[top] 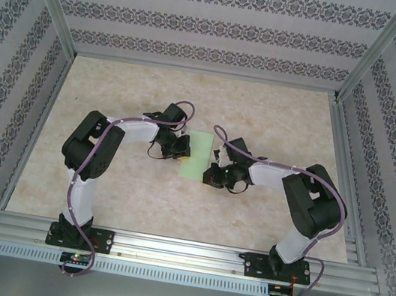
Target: Fold a paper plane with a square sheet of paper (pick it up from the middle)
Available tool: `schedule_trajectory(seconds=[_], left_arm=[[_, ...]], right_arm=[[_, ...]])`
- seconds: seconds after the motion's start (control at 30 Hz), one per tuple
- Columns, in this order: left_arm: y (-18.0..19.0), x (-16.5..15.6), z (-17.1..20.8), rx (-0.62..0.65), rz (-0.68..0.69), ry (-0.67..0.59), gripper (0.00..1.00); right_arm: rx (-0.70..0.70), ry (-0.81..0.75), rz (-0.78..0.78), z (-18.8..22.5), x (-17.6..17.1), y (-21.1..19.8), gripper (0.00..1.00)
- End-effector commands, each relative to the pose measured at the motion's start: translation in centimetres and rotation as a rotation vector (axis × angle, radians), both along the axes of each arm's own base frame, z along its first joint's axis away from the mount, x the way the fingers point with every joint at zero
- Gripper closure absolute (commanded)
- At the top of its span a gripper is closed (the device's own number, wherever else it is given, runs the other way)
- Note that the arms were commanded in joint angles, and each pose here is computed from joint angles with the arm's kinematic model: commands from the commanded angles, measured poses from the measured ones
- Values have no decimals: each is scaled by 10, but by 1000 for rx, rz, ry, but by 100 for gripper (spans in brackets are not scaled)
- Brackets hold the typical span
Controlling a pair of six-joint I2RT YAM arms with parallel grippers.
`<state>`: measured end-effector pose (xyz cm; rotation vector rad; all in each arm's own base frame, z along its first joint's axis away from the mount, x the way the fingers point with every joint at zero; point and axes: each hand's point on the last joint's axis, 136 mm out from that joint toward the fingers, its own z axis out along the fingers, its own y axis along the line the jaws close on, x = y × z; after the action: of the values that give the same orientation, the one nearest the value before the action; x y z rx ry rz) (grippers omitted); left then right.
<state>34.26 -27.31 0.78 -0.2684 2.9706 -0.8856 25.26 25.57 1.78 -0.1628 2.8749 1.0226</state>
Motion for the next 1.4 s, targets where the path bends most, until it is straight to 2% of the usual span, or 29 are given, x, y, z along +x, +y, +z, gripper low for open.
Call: schedule_trajectory(seconds=[0.0,0.17,0.27,0.5,0.63,0.73,0.87,1.1,1.37], left_arm=[[46,-61,-78,282,-10,219,100],[25,-45,-54,193,-44,166,100],[15,-33,-38,171,-68,128,100],[0,-19,-17,128,-113,81,100],[-21,-9,21,10,-126,23,95],[-24,-1,50,-24,-107,-35,88],[-20,-2,64,-41,-64,-71,82],[-3,-15,75,-35,-3,-126,78],[20,-38,74,-10,25,-155,75]], right_arm=[[-7,-105,-57,37,31,-1,100],[-25,-195,-161,56,75,-1,100],[-39,-189,-197,53,95,5,100],[-60,-143,-227,34,123,15,100],[-86,-114,-237,25,132,15,100],[-132,-87,-252,16,132,10,100],[-213,-45,-309,4,130,-4,100],[-310,2,-397,-1,107,-17,100],[-305,49,-464,4,63,-6,100]])
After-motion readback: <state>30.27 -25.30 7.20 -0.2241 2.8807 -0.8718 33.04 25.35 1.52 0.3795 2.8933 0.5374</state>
